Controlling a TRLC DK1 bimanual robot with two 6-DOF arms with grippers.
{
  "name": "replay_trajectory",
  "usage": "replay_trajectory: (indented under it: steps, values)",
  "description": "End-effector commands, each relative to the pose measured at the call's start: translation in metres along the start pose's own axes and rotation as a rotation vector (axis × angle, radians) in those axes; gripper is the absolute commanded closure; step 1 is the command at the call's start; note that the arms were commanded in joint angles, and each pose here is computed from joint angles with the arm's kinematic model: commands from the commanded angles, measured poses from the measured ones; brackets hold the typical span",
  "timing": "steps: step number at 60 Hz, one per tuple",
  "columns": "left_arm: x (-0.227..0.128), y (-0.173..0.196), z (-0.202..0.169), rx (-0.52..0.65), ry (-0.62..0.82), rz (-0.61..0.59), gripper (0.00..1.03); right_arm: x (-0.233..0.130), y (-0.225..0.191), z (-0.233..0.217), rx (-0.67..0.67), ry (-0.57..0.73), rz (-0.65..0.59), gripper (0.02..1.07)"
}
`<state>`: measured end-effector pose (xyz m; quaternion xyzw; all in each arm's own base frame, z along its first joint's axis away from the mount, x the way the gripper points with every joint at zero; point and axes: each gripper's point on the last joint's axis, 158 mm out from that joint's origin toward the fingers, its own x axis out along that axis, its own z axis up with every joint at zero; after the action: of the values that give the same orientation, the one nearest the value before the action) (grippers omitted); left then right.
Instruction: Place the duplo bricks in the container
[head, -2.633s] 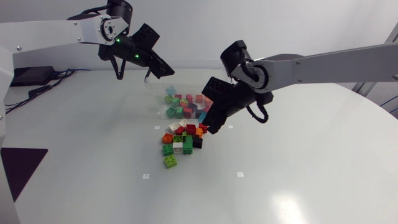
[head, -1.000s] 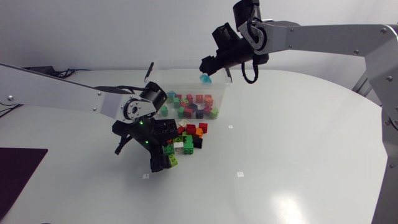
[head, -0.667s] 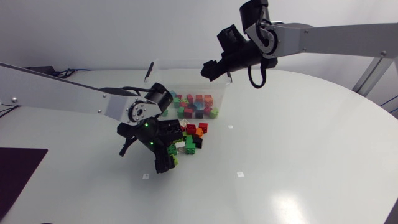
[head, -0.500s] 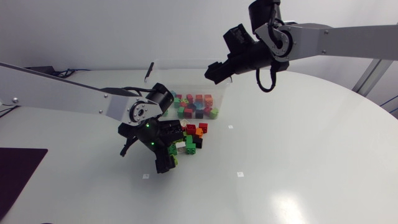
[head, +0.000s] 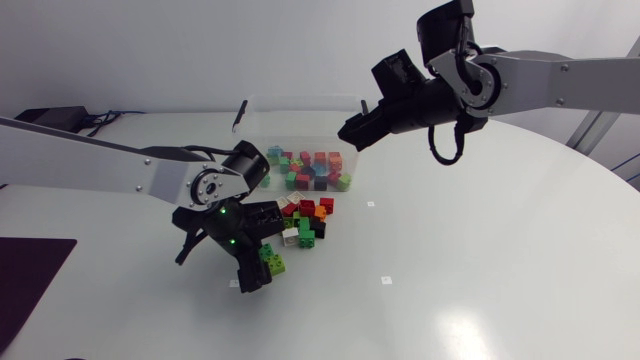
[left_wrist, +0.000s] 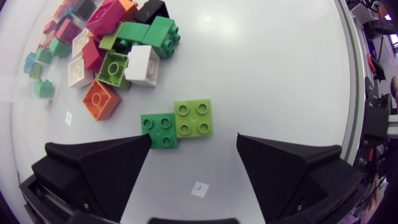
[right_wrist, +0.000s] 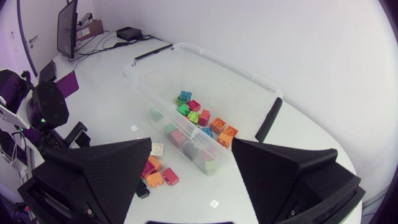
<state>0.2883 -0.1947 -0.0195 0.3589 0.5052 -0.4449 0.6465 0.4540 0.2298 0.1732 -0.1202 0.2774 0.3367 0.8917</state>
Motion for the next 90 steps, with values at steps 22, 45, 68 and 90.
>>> replay_trajectory:
  steps: [22,45,68,90]
  values:
    - [-0.033,0.004,-0.026,-0.073,-0.011,0.043,0.07,-0.01,0.008,-0.015,-0.029,0.011,0.006,0.14]
    - [-0.001,0.02,-0.022,-0.2,0.052,0.053,0.08,-0.017,0.015,-0.018,-0.034,0.009,0.012,0.14]
    - [0.018,0.03,-0.017,-0.263,0.04,0.064,0.56,-0.018,0.075,-0.058,-0.077,0.107,0.105,0.14]
    - [0.003,0.035,-0.031,-0.282,0.035,0.107,0.85,-0.01,0.158,-0.115,-0.124,0.35,0.253,0.14]
